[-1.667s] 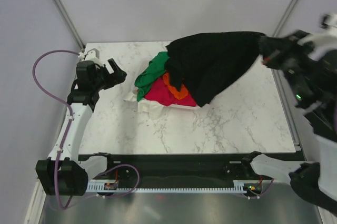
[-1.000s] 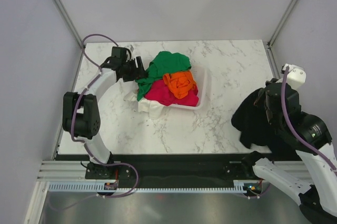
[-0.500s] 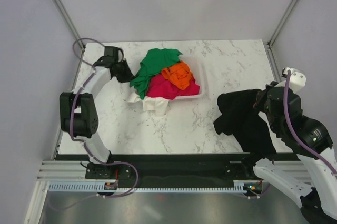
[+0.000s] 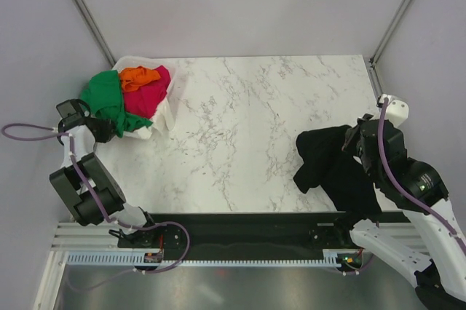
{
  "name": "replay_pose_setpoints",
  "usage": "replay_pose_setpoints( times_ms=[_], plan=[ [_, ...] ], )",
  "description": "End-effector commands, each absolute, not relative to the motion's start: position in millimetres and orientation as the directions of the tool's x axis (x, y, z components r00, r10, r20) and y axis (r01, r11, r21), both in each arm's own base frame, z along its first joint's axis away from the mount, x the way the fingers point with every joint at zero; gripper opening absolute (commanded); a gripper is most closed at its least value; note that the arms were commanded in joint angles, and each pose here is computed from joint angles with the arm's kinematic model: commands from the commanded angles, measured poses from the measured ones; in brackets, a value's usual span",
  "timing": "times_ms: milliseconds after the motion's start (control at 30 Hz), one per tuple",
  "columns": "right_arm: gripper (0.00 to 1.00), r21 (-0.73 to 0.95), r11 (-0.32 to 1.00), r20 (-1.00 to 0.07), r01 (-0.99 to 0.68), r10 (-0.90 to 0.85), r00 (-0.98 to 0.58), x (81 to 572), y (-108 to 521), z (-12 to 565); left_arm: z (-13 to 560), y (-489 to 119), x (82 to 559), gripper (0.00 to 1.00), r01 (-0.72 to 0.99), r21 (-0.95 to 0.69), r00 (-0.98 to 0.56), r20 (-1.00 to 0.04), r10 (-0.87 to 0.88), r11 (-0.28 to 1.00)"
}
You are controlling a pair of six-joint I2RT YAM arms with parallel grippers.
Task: Fold and stack the t-shirts
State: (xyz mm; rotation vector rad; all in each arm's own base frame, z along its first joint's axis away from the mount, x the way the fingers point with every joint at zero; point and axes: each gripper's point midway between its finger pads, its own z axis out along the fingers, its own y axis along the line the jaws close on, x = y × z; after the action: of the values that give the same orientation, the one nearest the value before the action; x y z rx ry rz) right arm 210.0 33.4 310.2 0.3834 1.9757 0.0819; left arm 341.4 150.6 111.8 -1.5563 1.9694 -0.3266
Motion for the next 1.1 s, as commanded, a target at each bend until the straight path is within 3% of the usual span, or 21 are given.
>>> replay_pose_setpoints(
  times_ms=[0,67,233,433,467,500,533,567,667,800,833,933,1067],
  plan=[
    [0.00,0.275,0.941,-0.871,0.198,0.331,-0.363,216.1,44.0,314.8,131.2,148.2,357.2,0.02,-0.777,-0.622,0.040,-0.207,-0.978,0.100],
    [0.00,0.278,0.943,-0.868,0.184,0.329,-0.373,216.2,47.1,312.6,135.5,152.1,369.8,0.02,-0.749,-0.662,0.109,-0.152,-0.982,0.019],
    [0.00,0.279,0.947,-0.850,0.160,0.321,-0.417,216.9,56.2,300.6,143.7,170.3,421.0,0.02,-0.669,-0.743,0.123,-0.115,-0.986,0.004],
    [0.00,0.284,0.950,-0.840,0.130,0.312,-0.444,224.4,68.3,291.4,125.1,163.5,429.4,0.02,-0.615,-0.779,0.179,0.017,-0.984,-0.125],
    [0.00,0.285,0.952,-0.838,0.115,0.306,-0.453,229.1,74.3,291.9,125.9,162.6,431.9,0.07,-0.599,-0.790,0.180,0.031,-0.983,-0.134],
    [0.00,0.285,0.953,-0.834,0.102,0.299,-0.465,231.4,78.8,292.0,125.1,159.9,434.2,0.19,-0.589,-0.796,0.166,0.048,-0.985,-0.139],
    [0.00,0.281,0.956,-0.832,0.080,0.284,-0.476,233.8,83.5,293.3,133.9,159.1,442.3,0.34,-0.559,-0.821,0.138,0.052,-0.989,-0.121],
    [0.00,0.288,0.957,-0.821,0.040,0.269,-0.504,239.3,96.1,294.4,137.2,146.9,446.5,0.58,-0.545,-0.832,0.058,0.088,-0.994,-0.105],
    [0.00,0.303,0.952,-0.800,-0.045,0.228,-0.555,248.8,120.8,298.0,140.6,132.4,450.5,0.80,-0.547,-0.836,-0.057,0.089,-0.994,-0.043],
    [0.00,0.359,0.915,-0.762,-0.186,0.172,-0.625,278.7,174.9,313.7,151.4,116.4,428.6,0.85,-0.551,-0.834,-0.119,0.054,-0.991,0.021],
    [0.00,0.374,0.902,-0.757,-0.214,0.164,-0.633,283.7,185.1,320.5,161.1,113.1,421.6,0.86,-0.538,-0.839,-0.146,0.004,-0.989,0.076],
    [0.00,0.421,0.838,-0.793,-0.346,0.156,-0.589,301.4,223.3,377.1,173.3,100.4,399.0,0.86,-0.540,-0.830,-0.188,-0.041,-0.981,0.138],
    [0.00,0.434,0.698,-0.887,-0.569,0.221,-0.406,304.9,257.4,507.7,196.1,77.1,376.6,0.83,-0.472,-0.865,-0.252,-0.053,-0.966,0.171]
  ],
)
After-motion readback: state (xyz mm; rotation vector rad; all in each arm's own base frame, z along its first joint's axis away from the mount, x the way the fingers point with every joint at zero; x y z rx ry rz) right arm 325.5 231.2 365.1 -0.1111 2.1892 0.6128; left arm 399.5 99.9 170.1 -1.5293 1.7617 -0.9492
